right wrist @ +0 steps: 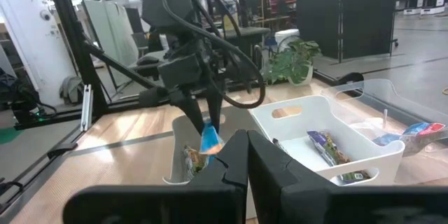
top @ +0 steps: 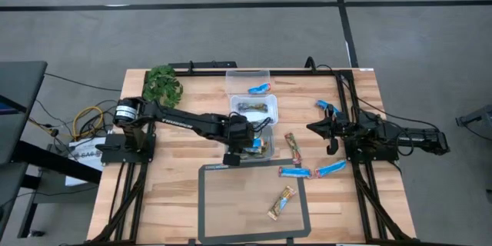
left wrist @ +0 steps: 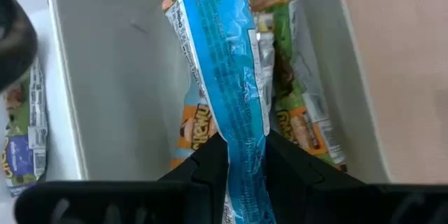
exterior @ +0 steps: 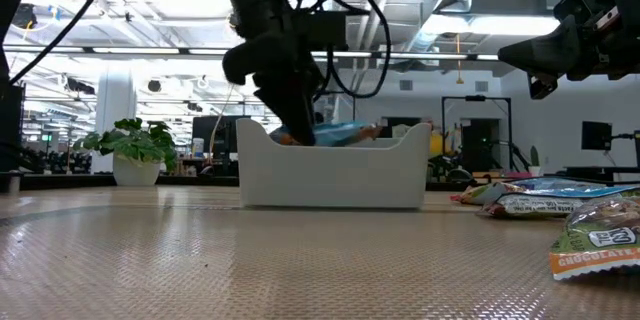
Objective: Pick and place Granola Bars by type
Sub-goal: Put the yellow granola bar into the gray bin, then put the blue granola bar into the white bin
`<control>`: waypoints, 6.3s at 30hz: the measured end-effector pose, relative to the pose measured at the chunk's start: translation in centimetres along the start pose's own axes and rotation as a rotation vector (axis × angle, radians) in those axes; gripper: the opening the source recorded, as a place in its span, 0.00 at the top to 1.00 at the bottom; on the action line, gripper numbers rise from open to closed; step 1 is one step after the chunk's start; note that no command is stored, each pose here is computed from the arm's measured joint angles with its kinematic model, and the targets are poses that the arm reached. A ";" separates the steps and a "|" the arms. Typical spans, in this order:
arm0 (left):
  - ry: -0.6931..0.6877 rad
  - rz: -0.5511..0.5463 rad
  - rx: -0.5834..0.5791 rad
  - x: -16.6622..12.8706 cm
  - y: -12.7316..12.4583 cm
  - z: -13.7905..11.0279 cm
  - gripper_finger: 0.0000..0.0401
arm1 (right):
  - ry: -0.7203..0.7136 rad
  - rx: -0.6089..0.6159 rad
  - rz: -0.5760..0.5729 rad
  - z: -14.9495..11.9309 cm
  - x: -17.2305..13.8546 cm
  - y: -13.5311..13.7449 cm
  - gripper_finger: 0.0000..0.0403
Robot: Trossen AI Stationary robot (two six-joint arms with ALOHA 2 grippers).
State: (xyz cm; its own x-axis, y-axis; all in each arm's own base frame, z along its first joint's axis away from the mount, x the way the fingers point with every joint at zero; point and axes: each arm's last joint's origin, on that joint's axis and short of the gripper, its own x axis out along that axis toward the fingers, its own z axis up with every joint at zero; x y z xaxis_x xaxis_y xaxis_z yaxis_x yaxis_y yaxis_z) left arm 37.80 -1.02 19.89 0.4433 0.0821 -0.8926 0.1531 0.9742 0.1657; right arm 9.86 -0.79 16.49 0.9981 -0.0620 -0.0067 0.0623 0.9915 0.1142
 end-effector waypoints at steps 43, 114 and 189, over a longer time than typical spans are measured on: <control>-0.584 -0.009 -0.233 -9.9 -3.1 -16.8 0.54 | -0.001 0.000 0.000 0.0 0.0 0.0 1.00; -1.156 -0.035 -0.132 -9.8 -5.0 -26.0 0.54 | 0.001 0.000 0.000 0.0 0.0 0.0 1.00; -1.155 -0.028 -0.119 -9.8 -5.0 -26.1 0.54 | 1.775 0.119 -1.132 3.2 10.8 -11.0 0.53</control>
State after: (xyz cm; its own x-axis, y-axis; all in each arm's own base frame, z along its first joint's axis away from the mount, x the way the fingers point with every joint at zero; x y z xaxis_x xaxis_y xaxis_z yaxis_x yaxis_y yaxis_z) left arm 9.69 -1.25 16.84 0.9923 -0.1207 0.0284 0.1190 0.9913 0.0563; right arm 19.98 -12.74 18.34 -0.5303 -0.2663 -0.8049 0.5674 0.5939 -0.5704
